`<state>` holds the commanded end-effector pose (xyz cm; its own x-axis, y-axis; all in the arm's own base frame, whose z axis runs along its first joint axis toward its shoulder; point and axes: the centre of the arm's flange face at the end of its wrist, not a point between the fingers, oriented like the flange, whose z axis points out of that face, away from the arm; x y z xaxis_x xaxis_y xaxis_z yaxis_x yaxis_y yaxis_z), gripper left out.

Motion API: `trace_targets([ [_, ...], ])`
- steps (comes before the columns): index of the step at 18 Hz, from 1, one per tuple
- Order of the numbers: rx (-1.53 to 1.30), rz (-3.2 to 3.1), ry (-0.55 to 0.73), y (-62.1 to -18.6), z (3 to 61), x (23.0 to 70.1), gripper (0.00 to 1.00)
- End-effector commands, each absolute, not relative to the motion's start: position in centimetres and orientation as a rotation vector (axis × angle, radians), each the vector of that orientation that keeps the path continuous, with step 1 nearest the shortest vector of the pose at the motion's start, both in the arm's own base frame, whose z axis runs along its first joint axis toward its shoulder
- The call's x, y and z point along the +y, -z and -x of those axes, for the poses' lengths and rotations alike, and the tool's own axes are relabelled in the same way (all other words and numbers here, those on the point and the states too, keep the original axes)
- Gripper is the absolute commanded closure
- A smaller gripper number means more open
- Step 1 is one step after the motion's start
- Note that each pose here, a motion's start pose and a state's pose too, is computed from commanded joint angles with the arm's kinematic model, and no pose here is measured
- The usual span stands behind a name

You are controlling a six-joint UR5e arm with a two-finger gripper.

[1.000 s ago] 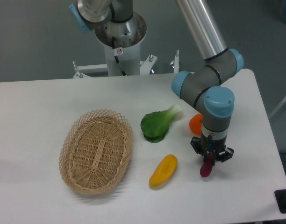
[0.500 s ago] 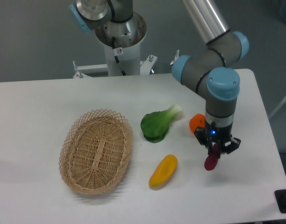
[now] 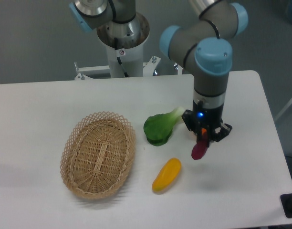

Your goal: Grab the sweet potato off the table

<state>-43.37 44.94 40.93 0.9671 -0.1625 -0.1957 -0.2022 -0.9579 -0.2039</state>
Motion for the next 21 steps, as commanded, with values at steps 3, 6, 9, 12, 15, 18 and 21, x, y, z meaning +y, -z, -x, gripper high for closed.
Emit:
trace_targets([
  [3, 0.267, 2.894, -0.255, -41.66, 43.21, 44.97, 0.69],
  [6, 0.261, 2.887, -0.253, -41.82, 43.14, 45.11, 0.69],
  [9, 0.264, 2.886, -0.249, -41.75, 42.97, 45.24, 0.69],
  [12, 0.268, 2.883, -0.248, -41.68, 42.86, 45.52, 0.69],
  [15, 0.27, 2.884, -0.249, -41.67, 42.8, 45.57, 0.69],
  [18, 0.271, 2.881, -0.247, -41.68, 42.78, 45.6, 0.69],
  [21, 0.271, 2.88, -0.251, -41.61, 42.95, 45.7, 0.69],
])
